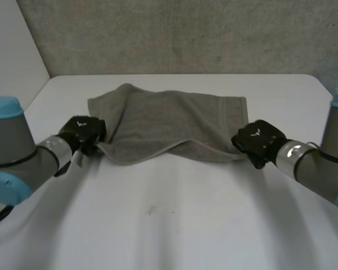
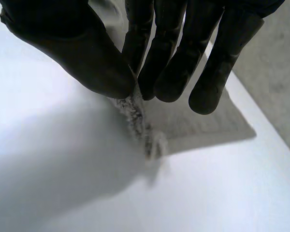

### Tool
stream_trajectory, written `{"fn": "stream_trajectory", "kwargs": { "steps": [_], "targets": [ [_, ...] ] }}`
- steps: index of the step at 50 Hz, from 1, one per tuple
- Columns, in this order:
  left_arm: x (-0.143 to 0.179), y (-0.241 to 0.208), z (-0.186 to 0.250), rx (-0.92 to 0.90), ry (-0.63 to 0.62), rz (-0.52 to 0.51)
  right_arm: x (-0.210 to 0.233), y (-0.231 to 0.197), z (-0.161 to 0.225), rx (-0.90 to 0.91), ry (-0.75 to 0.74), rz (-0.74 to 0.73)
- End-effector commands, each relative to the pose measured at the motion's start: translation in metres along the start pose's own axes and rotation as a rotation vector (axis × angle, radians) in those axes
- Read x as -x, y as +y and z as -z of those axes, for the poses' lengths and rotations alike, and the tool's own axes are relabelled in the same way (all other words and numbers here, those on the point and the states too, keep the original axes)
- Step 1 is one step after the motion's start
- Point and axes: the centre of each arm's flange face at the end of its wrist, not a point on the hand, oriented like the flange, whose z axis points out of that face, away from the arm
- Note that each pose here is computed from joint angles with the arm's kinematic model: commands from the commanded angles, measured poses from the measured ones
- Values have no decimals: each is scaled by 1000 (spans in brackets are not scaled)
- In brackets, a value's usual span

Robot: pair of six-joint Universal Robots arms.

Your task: Fold the towel.

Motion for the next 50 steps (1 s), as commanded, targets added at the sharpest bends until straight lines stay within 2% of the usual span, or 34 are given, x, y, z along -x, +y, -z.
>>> {"fn": "stream_trajectory", "kwargs": {
  "steps": [1,7,9,12,23,26,34,39,45,47,50],
  "targets": [
    [1,-13,42,-16,-11,-11,-27,1,41,40,92,-33],
    [6,-18,74,-9,-59,-107,-45,-4,78,117,101,-68],
    [-1,-25,97,-3,-52,-190,-56,1,100,192,84,-59],
    [-8,-34,116,-24,-27,-246,-64,0,113,214,59,-21],
    [-14,-32,121,-21,4,-258,-85,-13,111,140,107,-23],
    [-13,-18,105,21,29,-243,-90,-3,94,156,92,-30],
    [2,-7,52,7,40,-317,-106,19,54,173,68,-64],
    [15,-14,-1,-91,24,-361,-110,11,5,43,111,-56],
    [19,-20,-38,-162,16,-376,-120,14,-27,-64,189,-72],
    [22,-22,-59,-198,6,-386,-120,10,-48,-130,236,-49],
    [26,-22,-69,-208,-10,-390,-121,10,-56,-151,268,-30]
  ]
}}
